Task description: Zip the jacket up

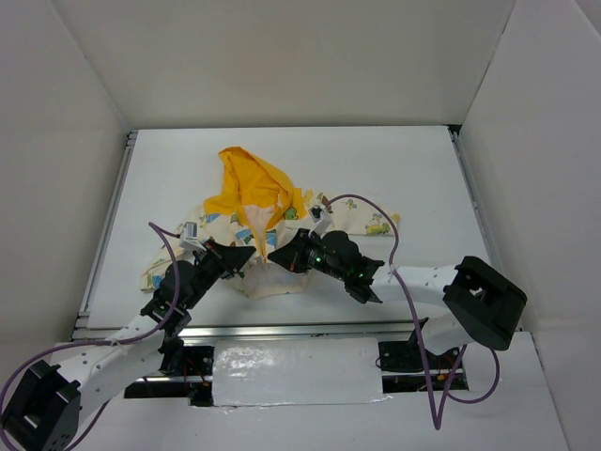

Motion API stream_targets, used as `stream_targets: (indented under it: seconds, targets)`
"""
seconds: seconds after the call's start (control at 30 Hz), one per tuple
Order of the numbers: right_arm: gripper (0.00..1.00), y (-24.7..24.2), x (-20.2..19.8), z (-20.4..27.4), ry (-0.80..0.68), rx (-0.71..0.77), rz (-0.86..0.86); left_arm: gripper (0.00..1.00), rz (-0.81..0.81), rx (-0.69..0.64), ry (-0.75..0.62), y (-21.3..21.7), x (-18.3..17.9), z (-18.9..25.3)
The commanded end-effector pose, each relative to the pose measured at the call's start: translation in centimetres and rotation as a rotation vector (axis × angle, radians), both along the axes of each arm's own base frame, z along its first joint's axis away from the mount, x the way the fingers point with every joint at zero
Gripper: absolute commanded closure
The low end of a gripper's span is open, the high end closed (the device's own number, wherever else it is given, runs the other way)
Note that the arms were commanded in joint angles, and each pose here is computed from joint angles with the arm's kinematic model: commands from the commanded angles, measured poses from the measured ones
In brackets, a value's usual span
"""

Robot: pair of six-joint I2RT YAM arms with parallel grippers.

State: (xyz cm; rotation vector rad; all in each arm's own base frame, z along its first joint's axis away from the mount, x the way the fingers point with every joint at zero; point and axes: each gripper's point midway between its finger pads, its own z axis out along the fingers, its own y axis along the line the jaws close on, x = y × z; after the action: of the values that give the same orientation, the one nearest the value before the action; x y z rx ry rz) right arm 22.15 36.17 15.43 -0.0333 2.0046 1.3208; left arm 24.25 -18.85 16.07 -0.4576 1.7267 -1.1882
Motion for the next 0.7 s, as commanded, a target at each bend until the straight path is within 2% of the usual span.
stream_targets:
  seconds: [0.0,0.67]
  targets:
    - [1.0,-0.01,0.41,3.04,-0.062,0.081,-0.01,1.0,-0.007,-0.03,-0.058,-0.2,0.08,1.86]
    - [1.0,-0.04,1.37,2.94,-0.06,0.071,-0.029,1.0,-0.038,-0.065,-0.06,-0.65,-0.38,1.99]
